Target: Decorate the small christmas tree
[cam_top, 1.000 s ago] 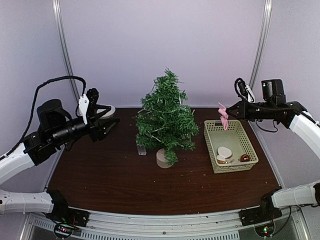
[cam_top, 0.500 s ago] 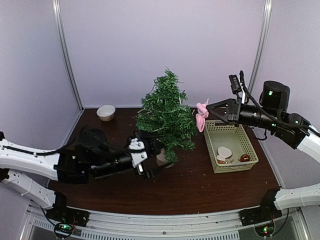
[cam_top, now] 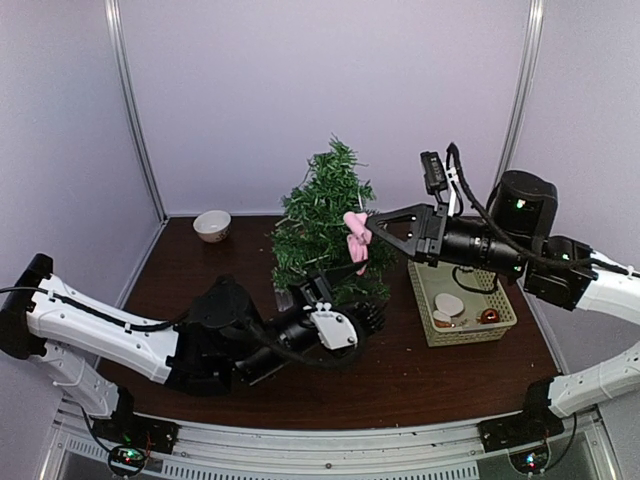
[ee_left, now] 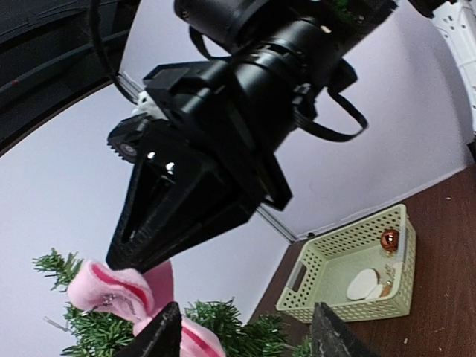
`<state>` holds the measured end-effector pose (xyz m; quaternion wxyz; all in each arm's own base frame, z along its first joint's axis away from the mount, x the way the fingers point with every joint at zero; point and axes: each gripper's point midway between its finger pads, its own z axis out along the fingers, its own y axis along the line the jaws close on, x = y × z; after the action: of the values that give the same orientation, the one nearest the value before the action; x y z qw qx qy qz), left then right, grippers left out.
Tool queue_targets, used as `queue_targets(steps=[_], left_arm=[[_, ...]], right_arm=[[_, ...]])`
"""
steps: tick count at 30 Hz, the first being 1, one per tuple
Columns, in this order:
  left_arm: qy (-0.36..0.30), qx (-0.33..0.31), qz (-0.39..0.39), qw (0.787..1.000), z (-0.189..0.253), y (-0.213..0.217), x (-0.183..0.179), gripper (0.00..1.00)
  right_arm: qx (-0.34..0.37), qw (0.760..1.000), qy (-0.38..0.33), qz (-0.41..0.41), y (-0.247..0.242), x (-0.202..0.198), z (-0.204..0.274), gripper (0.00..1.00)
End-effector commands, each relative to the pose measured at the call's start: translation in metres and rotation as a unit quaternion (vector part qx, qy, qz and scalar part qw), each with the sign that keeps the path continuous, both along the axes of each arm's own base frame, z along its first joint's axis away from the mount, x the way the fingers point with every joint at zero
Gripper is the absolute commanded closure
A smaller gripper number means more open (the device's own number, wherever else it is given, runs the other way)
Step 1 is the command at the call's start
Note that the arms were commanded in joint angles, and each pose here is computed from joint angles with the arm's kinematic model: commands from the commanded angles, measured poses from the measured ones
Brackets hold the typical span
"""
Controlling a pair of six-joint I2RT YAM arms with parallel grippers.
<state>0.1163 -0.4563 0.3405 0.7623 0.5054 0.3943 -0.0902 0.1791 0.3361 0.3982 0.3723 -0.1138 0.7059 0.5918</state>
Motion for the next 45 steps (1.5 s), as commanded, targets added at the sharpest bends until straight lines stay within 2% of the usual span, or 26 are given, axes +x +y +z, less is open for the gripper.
queue_targets(steps=[1,8,13,20,22,25,29,36,41,45], left_arm=[[-0.036,-0.073,0.066,0.995,0.04,0.015,0.014,0.43],[-0.044,-0.117,0.134,0.983,0.054,0.025,0.03,0.53],[-0.055,-0.138,0.176,0.973,0.06,0.032,0.037,0.63],[-0.056,-0.156,0.202,0.965,0.065,0.043,0.043,0.76],[-0.055,-0.154,0.203,0.965,0.063,0.046,0.043,0.73],[-0.047,-0.157,0.193,0.967,0.057,0.051,0.041,0.62],[-0.024,-0.166,0.175,0.97,0.05,0.059,0.042,0.56],[0.025,-0.179,0.137,0.974,0.046,0.066,0.049,0.54],[0.041,-0.18,0.125,0.975,0.044,0.066,0.054,0.61],[0.05,-0.17,0.105,0.979,0.04,0.06,0.054,0.62]], right_arm=[[0.051,0.999,-0.01,-0.012,0.003,0.0,0.022,1.0],[0.061,0.998,-0.015,-0.006,0.01,-0.008,0.027,1.0],[0.064,0.998,-0.014,-0.003,0.012,-0.01,0.027,1.0],[0.065,0.998,-0.015,-0.006,0.012,-0.01,0.027,1.0],[0.066,0.998,-0.019,-0.014,0.009,-0.008,0.028,1.0],[0.068,0.997,-0.027,-0.021,0.006,-0.007,0.033,1.0],[0.069,0.997,-0.029,-0.019,0.008,-0.007,0.035,1.0],[0.07,0.997,-0.027,-0.005,0.015,-0.009,0.037,1.0],[0.076,0.997,-0.023,0.007,0.02,-0.011,0.038,1.0],[0.079,0.997,-0.024,0.009,0.021,-0.012,0.038,1.0]])
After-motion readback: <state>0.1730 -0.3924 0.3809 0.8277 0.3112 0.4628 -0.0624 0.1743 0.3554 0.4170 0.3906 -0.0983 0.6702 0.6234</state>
